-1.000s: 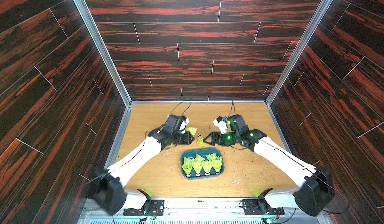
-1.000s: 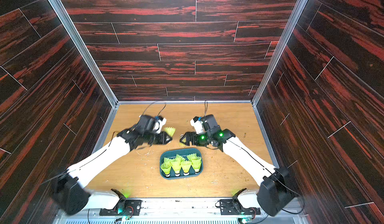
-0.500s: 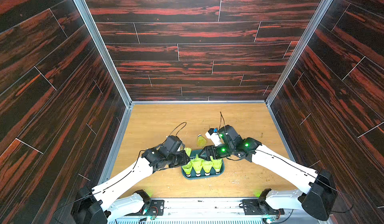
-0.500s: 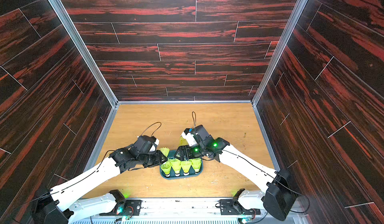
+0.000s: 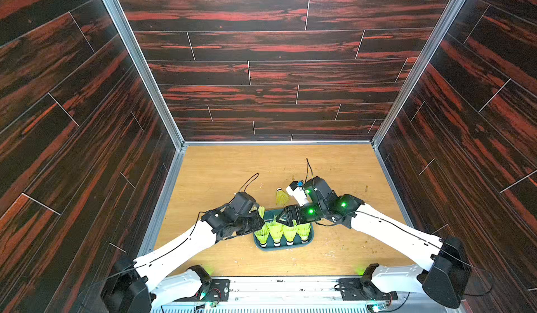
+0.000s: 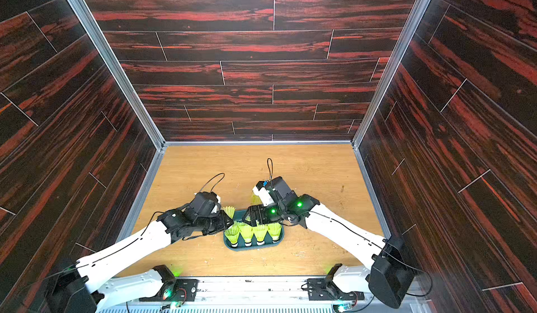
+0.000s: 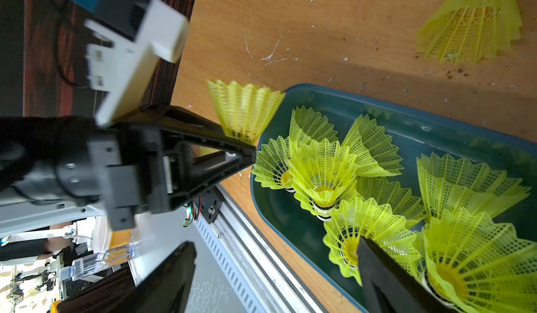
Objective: Put the shuttlecocks into the storage box
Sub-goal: Place the shuttlecock in the storage box.
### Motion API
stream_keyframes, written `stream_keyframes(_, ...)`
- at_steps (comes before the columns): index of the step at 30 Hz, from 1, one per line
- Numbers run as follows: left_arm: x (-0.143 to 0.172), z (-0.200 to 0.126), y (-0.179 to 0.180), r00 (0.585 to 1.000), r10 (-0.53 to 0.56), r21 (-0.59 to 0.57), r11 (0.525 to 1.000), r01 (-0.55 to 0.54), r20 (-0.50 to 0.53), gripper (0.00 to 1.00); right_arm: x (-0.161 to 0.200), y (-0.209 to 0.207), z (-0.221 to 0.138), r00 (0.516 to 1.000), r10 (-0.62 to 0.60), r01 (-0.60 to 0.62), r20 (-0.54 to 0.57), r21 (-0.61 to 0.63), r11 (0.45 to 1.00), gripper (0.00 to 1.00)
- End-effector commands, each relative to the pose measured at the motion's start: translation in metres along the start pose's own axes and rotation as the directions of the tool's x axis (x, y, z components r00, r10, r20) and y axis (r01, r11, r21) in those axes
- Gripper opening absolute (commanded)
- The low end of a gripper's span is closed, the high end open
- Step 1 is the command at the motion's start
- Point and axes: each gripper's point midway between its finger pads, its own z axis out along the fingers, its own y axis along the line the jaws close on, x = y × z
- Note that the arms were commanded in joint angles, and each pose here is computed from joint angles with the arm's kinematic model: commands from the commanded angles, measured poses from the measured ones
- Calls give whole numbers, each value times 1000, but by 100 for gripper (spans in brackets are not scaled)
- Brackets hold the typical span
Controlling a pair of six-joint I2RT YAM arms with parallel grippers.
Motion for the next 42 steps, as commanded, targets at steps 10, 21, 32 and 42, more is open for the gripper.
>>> stream_keyframes(10, 14, 14, 19, 1000, -18, -45, 999, 17, -17, 10, 5, -4, 2, 1000, 8, -8, -3, 11, 1000, 91)
stream_keyframes(21, 11, 2, 17, 1000, -7, -62, 998, 7, -3, 43, 3, -7, 4, 1000, 8, -8, 1, 28, 1000, 91)
stream_keyframes(32, -3, -46, 20, 996, 25, -137, 991, -12, 91, 68, -14, -14, -2, 999, -13, 8, 43, 113, 994, 92)
stream_keyframes(42, -39, -82, 7, 959, 147, -180, 978, -104, 241, 82, -59, -66, -18, 990, 8, -61, 138, 385, 921, 85)
